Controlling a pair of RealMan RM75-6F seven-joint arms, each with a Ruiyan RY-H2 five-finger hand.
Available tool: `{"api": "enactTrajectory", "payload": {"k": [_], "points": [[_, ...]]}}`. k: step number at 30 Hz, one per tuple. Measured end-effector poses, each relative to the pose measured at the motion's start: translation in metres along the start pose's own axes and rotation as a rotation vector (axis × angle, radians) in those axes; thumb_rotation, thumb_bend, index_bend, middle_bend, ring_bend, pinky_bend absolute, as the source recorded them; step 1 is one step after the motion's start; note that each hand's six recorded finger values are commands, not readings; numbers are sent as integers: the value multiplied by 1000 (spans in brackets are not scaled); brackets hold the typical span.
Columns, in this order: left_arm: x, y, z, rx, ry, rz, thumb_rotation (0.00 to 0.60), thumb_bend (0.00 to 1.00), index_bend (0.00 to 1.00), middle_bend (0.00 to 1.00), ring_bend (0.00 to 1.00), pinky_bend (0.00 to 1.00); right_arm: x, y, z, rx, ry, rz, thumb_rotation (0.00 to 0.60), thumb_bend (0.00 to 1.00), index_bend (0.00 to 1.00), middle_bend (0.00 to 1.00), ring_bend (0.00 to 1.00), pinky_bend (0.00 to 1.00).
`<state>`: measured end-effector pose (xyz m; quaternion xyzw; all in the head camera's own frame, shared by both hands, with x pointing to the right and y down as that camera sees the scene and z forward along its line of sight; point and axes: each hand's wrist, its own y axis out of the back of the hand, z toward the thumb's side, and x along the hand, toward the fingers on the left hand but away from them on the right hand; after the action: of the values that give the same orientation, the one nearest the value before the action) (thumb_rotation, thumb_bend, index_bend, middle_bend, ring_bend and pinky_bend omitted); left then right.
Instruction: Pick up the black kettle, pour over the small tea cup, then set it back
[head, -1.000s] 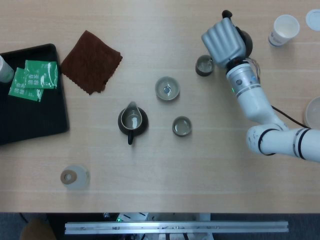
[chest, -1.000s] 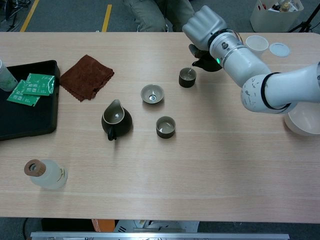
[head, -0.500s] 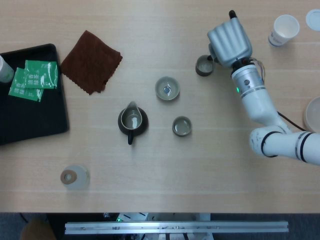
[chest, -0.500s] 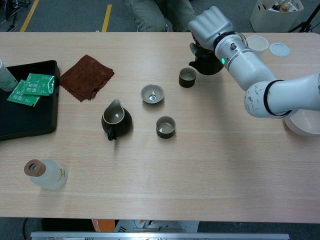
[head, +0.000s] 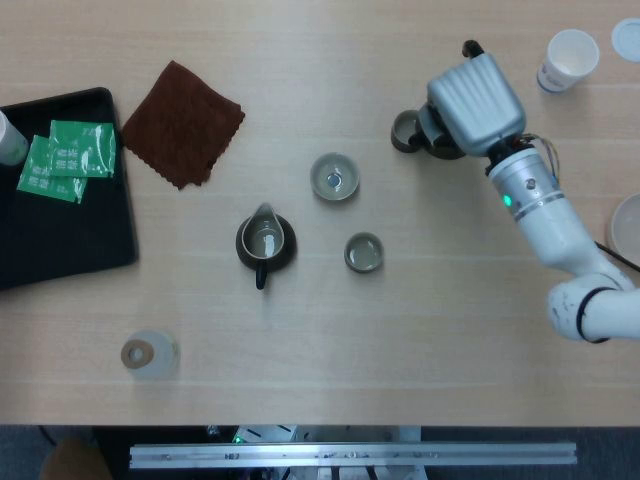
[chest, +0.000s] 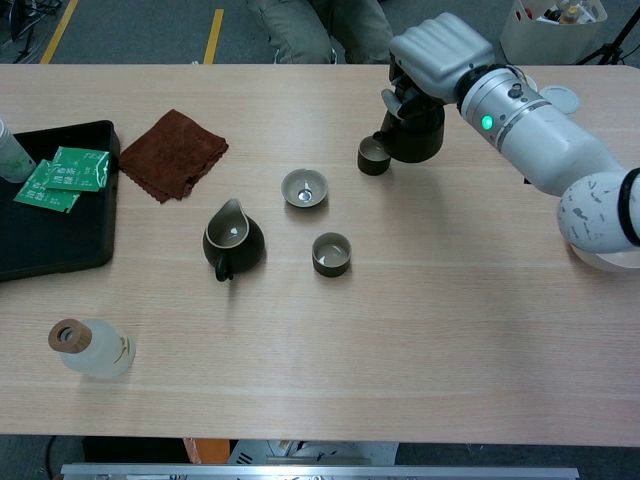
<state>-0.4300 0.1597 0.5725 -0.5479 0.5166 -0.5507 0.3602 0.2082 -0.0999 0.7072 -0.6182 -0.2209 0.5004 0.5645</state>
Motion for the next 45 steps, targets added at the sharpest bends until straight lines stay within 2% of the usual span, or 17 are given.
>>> {"api": "enactTrajectory", "payload": {"k": [17,30,45], "points": [[3,1,8,0,-33,-1,600,358,157,104,28,51,68,-24,-25,-126,46,55,420,446,841,835,705,279],[8,-1,12,-2,-56,-7,600,358,157,104,28,51,93,-56,-23,-93,74,134,420,446,818,811,677,269],[13,-6,20,-2,-83,-23,600,358,157,104,28,51,104,-83,-17,-58,94,195,422,446,741,732,609,249]]}}
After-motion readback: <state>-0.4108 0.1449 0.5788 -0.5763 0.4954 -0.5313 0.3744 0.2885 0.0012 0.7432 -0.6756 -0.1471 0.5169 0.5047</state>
